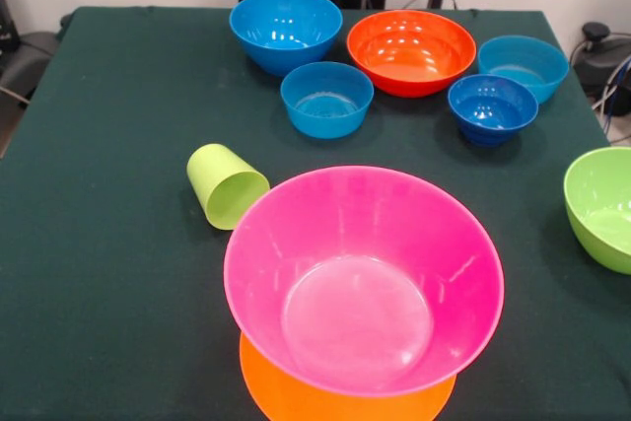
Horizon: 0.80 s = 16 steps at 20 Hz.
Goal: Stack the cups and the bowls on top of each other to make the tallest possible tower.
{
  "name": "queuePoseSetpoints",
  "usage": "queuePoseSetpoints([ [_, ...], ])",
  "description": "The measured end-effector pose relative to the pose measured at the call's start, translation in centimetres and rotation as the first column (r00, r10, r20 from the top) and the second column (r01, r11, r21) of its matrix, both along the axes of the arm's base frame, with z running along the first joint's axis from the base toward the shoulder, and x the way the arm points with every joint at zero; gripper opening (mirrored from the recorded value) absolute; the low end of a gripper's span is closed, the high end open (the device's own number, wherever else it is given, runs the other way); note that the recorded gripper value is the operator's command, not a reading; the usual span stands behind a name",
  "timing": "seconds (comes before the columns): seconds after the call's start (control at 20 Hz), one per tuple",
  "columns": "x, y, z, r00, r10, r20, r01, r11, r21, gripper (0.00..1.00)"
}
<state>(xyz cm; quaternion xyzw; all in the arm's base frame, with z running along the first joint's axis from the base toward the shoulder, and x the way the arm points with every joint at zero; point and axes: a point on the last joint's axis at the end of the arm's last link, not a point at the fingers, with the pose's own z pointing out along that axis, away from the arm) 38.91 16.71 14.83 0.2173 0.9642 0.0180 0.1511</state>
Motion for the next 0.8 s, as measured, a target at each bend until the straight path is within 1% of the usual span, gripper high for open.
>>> queuePoseSetpoints([
  [0.1,1.2,-0.8,0.1,0.9998,0.001,0.017,-0.001,1.0000,-0.004,0.00],
  [0.2,2.5,-1.4,0.0,0.9993,0.012,0.035,-0.012,0.9999,-0.011,0.00],
  [0.25,3.3,-1.7,-0.1,0.9988,0.021,0.044,-0.020,0.9997,-0.015,0.00],
  [0.35,5.3,-2.3,-0.5,0.9968,0.045,0.066,-0.044,0.9986,-0.029,0.00],
  [0.5,6.6,-2.6,-0.9,0.9952,0.059,0.078,-0.056,0.9977,-0.037,0.00],
  [0.7,9.5,-3.2,-1.7,0.9914,0.081,0.102,-0.077,0.9960,-0.046,0.00],
  [0.8,10.4,-3.5,-2.0,0.9904,0.085,0.109,-0.080,0.9957,-0.048,0.00],
])
